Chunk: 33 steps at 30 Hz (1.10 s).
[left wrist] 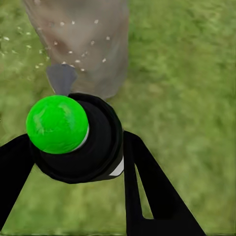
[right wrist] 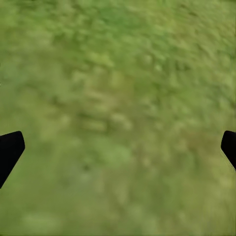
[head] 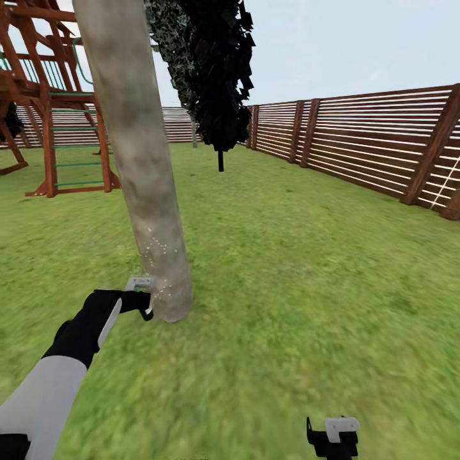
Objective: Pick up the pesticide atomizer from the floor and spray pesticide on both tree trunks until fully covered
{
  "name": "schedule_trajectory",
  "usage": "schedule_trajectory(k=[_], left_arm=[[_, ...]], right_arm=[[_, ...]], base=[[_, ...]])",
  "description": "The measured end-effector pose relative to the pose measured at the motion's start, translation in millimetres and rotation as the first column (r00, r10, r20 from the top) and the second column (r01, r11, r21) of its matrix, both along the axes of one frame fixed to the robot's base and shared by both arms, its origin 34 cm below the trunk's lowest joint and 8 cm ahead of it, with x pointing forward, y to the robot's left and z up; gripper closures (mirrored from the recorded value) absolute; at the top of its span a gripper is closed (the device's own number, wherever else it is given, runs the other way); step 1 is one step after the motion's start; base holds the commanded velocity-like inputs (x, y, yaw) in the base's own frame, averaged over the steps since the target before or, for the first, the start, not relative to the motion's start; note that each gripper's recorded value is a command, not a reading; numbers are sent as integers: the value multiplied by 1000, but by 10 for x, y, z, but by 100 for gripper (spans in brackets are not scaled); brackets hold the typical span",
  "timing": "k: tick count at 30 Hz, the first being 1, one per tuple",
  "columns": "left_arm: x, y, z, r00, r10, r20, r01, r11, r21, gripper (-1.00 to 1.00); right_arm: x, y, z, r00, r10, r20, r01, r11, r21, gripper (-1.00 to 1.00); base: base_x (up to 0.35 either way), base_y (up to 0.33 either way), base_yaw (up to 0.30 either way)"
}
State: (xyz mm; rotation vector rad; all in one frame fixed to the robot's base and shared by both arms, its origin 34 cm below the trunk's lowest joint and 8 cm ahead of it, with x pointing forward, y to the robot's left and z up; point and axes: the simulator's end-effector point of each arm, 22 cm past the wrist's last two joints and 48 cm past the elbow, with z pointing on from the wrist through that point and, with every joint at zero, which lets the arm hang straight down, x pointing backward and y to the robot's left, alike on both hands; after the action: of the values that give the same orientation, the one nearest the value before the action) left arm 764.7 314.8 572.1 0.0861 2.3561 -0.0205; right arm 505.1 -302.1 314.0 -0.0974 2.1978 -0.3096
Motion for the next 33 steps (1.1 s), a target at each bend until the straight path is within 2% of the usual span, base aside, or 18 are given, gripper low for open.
schedule_trajectory(k=[7, 10, 11, 15, 22, 27, 33], left_arm=[[-31, 18, -53, 1000, 7, -8, -7, 1000, -1, 100], [-27, 152, -53, 998, 55, -5, -54, 997, 49, 100], [-28, 165, -54, 998, 63, -5, -63, 997, 52, 100], [-26, 131, -55, 998, 63, -5, -62, 997, 44, 100], [-25, 124, -56, 998, 64, -5, -63, 997, 42, 100], [-27, 137, -60, 998, 68, -6, -68, 997, 47, 100], [-166, 198, -364, 994, 82, -78, -78, 996, 52, 100]], right_arm=[[-1, -1, 0, 1000, 0, 0, 0, 1000, 0, -100], [0, -5, 0, 1000, 0, 0, 0, 1000, -1, -100], [0, -9, 1, 1000, -1, 0, 1, 1000, -1, -100], [0, -1, 1, 1000, 0, 0, 0, 1000, 0, -100], [0, 1, 0, 1000, 0, 0, 0, 1000, 0, -100], [-1, -17, 2, 1000, -3, 0, 3, 1000, -2, -100], [0, -16, 2, 1000, -3, 1, 3, 1000, -2, -100]], base=[[7, -276, 169], [94, -276, 5], [114, -276, 1], [83, -276, 18], [10, -276, 212], [217, -203, 10], [255, -147, 14]])
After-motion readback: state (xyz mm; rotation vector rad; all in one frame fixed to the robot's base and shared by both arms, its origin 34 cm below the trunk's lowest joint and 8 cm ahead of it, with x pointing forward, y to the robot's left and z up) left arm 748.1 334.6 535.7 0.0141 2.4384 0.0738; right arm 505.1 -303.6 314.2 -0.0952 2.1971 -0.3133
